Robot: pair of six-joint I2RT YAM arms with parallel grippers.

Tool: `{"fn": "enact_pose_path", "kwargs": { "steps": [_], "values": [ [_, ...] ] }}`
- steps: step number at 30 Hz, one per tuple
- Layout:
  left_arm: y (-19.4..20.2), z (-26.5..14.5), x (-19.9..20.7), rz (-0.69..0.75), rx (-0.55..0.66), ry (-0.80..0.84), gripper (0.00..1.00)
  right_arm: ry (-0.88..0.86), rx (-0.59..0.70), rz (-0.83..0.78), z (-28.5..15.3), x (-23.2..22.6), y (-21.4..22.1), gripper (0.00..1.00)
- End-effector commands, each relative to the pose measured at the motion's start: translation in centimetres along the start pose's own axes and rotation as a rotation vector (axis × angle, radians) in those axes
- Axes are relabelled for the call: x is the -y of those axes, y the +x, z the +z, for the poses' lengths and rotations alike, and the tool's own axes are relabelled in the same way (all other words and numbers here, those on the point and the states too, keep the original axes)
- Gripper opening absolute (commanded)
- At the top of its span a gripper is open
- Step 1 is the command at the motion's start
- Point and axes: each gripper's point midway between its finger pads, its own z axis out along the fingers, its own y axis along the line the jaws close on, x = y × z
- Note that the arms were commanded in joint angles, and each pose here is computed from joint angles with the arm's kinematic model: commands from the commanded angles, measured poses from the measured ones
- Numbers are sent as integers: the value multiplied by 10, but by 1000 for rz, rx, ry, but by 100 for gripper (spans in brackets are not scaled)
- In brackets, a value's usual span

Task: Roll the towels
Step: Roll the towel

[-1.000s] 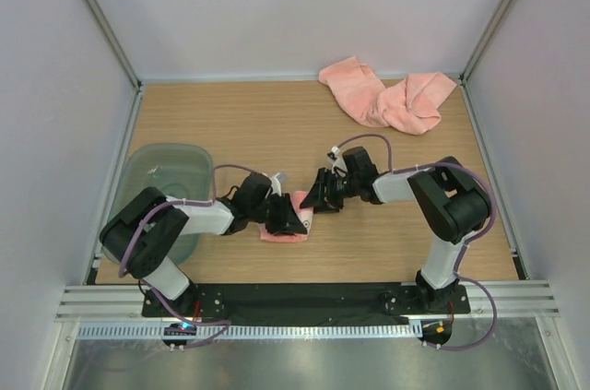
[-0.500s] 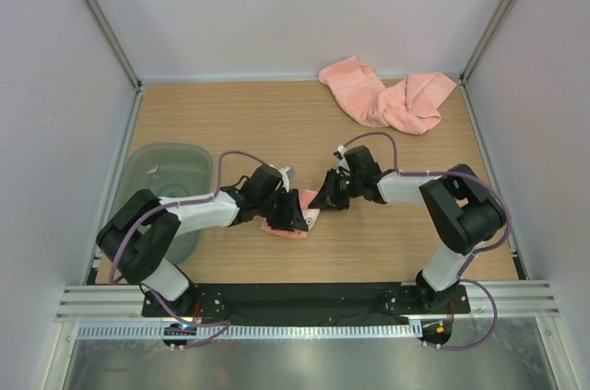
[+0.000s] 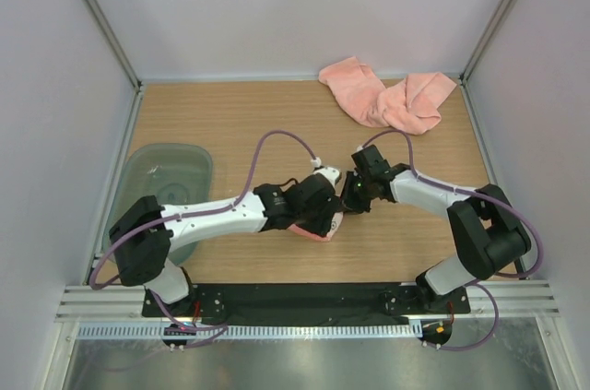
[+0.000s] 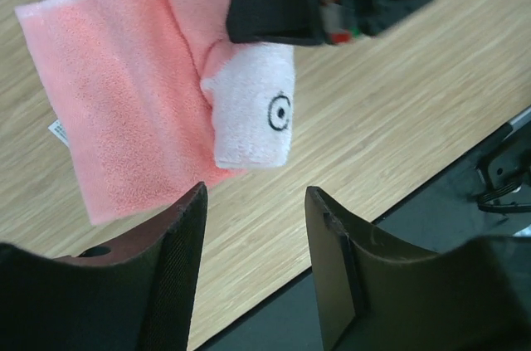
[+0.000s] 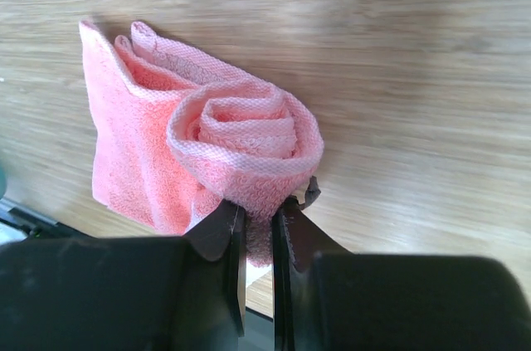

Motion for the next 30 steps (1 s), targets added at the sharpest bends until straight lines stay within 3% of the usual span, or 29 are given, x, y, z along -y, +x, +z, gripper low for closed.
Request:
{"fn": "enact_pose_path", "kwargs": {
  "steps": [1,12,23,28,30],
  "values": [
    [-16,-9,-3,135,85,-154,52,136,7,-23,-13,22,-1,2],
    [-5,18,43,340,127,-196,54,108,-23,-34,-15,11,-3,2],
    [15,61,39,394,65,-258,56,93,-43,-44,-16,7,0,2],
    [23,69,37,400,52,-267,52,67,-59,-38,-15,3,4,3],
    [23,72,31,405,57,-295,42,59,-66,-33,-15,3,6,3]
  ]
}}
